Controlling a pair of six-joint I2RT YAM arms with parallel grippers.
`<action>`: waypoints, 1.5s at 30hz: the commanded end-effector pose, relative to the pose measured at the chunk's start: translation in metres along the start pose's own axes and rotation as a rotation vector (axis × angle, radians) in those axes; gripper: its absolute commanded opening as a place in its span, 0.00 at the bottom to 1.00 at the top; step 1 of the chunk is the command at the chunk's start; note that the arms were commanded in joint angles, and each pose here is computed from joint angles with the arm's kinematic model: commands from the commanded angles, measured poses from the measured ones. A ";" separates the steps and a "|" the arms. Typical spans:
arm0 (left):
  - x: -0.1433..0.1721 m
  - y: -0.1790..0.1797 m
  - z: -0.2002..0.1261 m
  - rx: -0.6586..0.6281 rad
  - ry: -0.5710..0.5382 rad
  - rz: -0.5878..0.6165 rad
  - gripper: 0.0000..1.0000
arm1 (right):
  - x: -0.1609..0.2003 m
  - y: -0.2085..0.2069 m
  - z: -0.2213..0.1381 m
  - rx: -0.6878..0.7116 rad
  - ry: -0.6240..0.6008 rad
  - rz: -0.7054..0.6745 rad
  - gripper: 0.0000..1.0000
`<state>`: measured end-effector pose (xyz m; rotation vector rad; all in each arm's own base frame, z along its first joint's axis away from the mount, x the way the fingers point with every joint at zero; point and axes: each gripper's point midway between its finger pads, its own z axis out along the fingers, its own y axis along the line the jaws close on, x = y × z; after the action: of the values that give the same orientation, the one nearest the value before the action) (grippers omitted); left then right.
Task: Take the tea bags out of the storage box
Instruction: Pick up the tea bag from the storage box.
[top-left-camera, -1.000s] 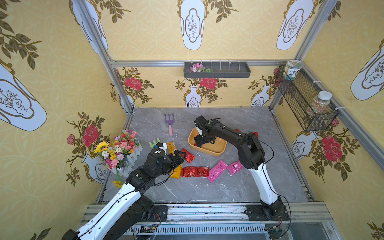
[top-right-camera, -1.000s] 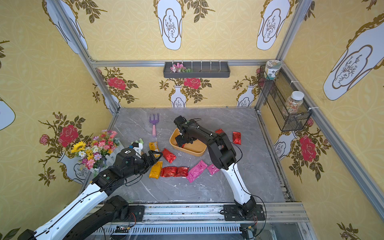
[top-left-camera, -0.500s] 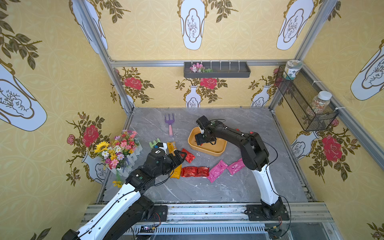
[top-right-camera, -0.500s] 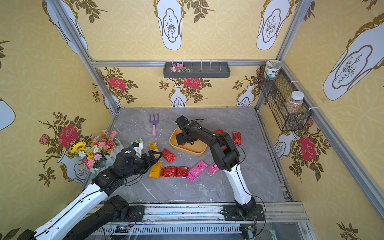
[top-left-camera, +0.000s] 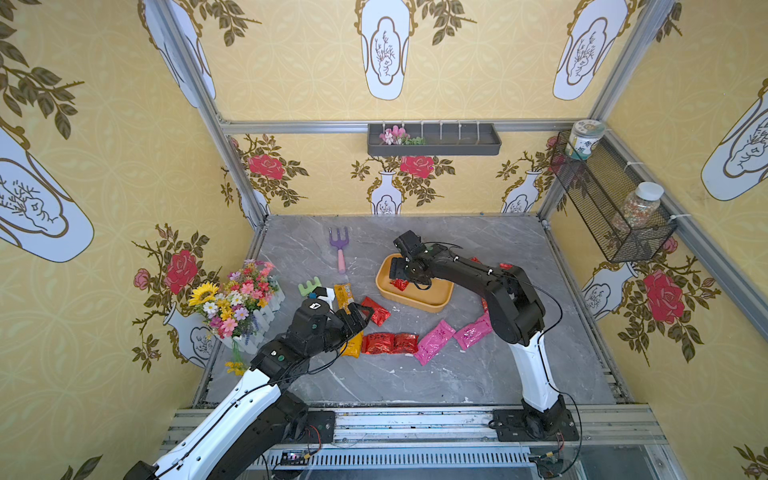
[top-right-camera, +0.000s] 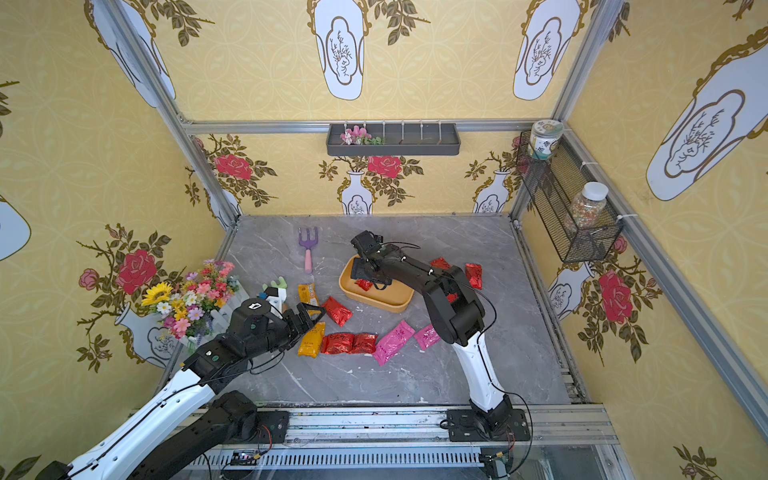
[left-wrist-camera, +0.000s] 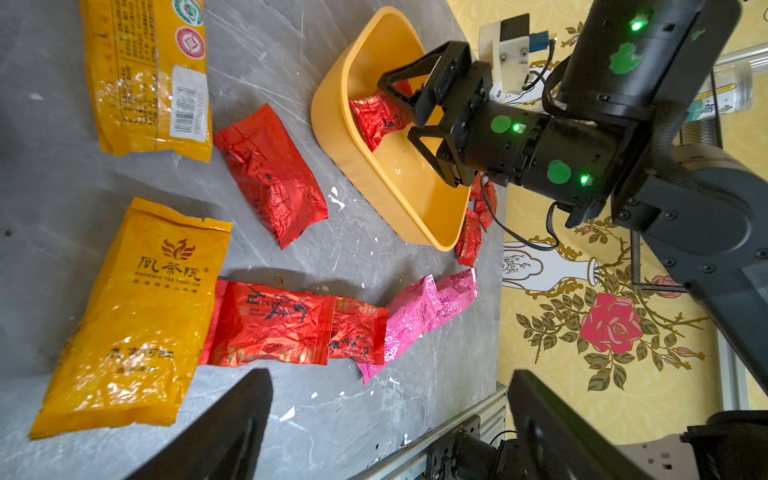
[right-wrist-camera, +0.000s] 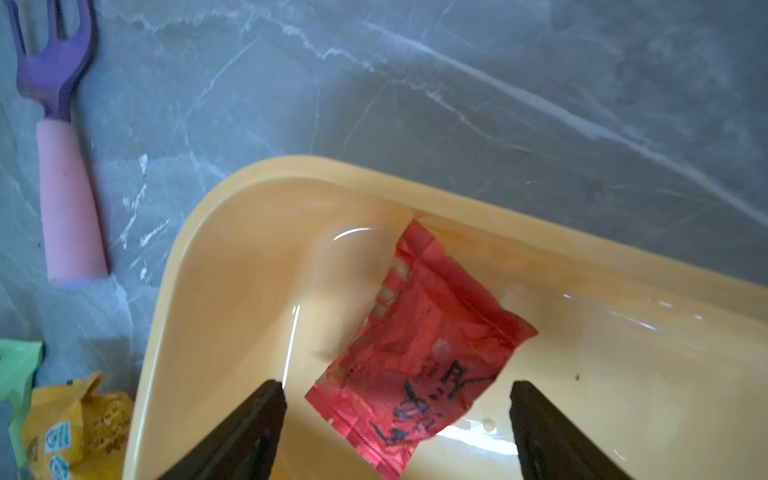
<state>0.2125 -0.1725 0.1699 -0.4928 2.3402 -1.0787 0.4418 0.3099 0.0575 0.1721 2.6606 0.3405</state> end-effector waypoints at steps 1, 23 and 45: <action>0.001 -0.004 0.000 0.024 0.002 0.015 0.94 | -0.004 -0.002 0.007 0.048 -0.049 0.092 0.89; 0.001 -0.009 -0.009 0.047 -0.004 0.025 0.95 | 0.003 -0.016 0.029 0.091 -0.048 0.121 0.63; -0.014 -0.043 -0.006 0.075 -0.001 0.083 0.95 | -0.030 -0.015 -0.083 -0.051 -0.168 -0.021 0.48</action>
<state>0.2233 -0.1827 0.2052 -0.4183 2.2952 -1.1103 0.4319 0.2848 0.1231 0.1947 2.5132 0.3814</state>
